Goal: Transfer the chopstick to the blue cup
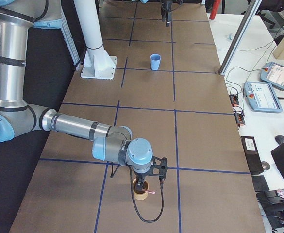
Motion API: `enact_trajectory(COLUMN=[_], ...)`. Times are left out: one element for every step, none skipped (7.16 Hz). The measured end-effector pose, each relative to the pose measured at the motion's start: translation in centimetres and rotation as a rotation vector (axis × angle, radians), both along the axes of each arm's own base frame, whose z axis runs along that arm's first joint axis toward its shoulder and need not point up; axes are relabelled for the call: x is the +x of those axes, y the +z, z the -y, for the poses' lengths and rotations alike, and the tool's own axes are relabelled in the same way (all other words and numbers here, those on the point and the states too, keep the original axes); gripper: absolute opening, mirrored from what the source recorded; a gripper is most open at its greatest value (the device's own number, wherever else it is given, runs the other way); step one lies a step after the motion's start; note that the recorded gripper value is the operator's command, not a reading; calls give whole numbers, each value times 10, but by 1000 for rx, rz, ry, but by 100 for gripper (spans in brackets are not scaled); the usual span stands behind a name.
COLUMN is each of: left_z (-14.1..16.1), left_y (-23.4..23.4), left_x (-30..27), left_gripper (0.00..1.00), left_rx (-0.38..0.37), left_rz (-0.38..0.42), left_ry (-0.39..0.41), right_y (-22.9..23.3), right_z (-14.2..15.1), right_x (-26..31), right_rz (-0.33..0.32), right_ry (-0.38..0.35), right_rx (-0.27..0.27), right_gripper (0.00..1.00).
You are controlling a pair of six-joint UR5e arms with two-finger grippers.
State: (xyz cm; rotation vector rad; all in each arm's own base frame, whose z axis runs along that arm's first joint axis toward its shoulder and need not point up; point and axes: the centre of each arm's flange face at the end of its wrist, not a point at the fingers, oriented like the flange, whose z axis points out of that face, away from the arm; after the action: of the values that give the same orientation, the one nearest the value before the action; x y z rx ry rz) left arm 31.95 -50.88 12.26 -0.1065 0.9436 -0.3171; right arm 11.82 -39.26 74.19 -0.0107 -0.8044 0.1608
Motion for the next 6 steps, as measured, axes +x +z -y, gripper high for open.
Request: enact_trajectory(left_z=[-1,-2,-3,-3,-4,-4], left_y=[-2,-3,-4,-4,-5,-5], left_x=[-2,-3,-4,-4,-4,-4], left_gripper=[100,100,100,100,100,100], left_rx=[1,2,2,0,-3,-4], left_rz=[-6,-11,-15,-18,-22,-24], left_ry=[1,4,6,8,13,15], right_y=[10,17,21,25,28,29], right_z=[-1,1,9,18,27,31], right_x=[3,4,7,11,15,18], right_rz=[1,2,1,-2,-13,-26], right_ry=[7,10,15,20,23,26], right_rx=[-10,-18,-24,-28,-32,-36], right_gripper=[100,100,100,100,97,75])
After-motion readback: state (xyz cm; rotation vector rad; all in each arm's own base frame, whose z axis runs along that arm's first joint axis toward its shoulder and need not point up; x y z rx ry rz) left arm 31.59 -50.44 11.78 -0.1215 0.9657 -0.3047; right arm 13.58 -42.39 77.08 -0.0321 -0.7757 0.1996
